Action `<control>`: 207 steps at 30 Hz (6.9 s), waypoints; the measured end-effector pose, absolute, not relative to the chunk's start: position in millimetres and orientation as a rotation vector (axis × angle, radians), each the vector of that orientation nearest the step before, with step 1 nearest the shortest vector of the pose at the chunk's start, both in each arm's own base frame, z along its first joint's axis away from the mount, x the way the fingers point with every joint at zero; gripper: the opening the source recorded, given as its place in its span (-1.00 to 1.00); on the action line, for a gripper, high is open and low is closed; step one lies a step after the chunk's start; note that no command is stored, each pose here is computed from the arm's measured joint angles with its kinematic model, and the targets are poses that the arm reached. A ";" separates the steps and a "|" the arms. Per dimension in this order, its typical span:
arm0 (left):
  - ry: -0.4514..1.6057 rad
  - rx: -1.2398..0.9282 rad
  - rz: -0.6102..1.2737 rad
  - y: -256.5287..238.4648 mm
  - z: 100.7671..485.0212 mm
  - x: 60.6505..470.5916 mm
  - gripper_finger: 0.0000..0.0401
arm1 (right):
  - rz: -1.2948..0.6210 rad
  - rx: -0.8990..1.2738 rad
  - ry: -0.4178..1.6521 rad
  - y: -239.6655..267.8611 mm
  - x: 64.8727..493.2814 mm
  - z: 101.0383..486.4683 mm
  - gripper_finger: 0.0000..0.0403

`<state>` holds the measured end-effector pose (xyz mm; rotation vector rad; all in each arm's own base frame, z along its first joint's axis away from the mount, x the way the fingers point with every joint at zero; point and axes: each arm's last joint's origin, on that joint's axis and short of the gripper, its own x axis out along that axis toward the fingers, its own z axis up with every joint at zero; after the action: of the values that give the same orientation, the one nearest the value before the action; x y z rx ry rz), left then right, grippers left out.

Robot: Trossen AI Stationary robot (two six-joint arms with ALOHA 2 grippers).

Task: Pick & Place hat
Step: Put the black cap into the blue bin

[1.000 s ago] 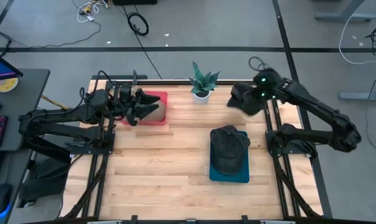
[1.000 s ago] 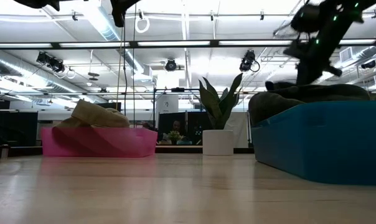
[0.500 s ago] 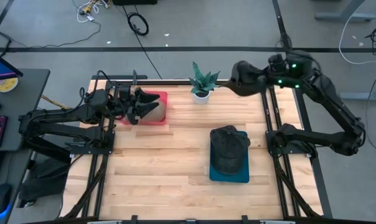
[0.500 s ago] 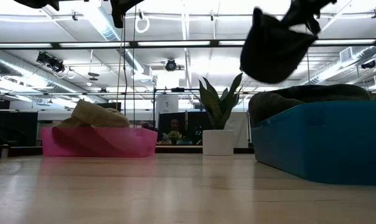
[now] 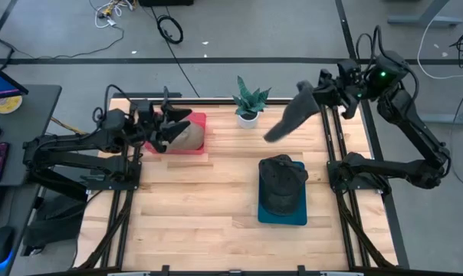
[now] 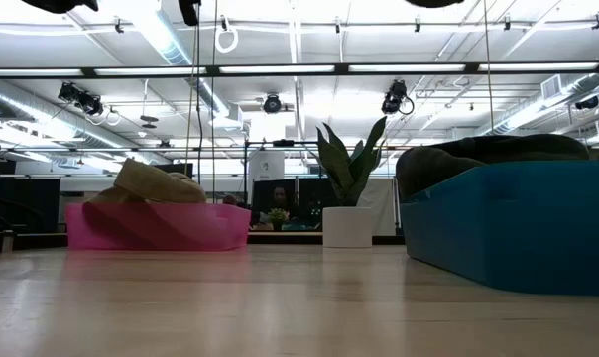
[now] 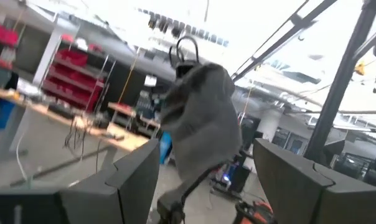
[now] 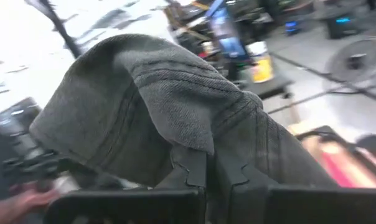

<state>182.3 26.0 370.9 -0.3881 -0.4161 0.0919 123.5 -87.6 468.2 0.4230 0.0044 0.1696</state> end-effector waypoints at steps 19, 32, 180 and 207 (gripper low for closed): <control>-0.521 -0.258 0.075 25.8 378.5 185.5 0.29 | 0.553 0.449 0.040 -86.0 206.3 459.1 -1.00; -0.483 -0.077 0.037 17.0 373.0 235.4 0.29 | 0.484 0.533 -0.258 -98.9 235.6 474.7 -1.00; 0.351 1.067 0.613 -69.0 394.5 299.7 -0.95 | 0.570 1.292 0.043 -138.1 249.1 453.7 -0.54; 0.208 0.486 0.857 -74.3 394.1 292.8 0.32 | 0.542 1.169 0.001 -138.1 236.7 459.8 -0.98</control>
<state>292.8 -74.3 394.1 0.4860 0.2075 0.8570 236.7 -138.1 459.8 1.1695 0.0010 0.5418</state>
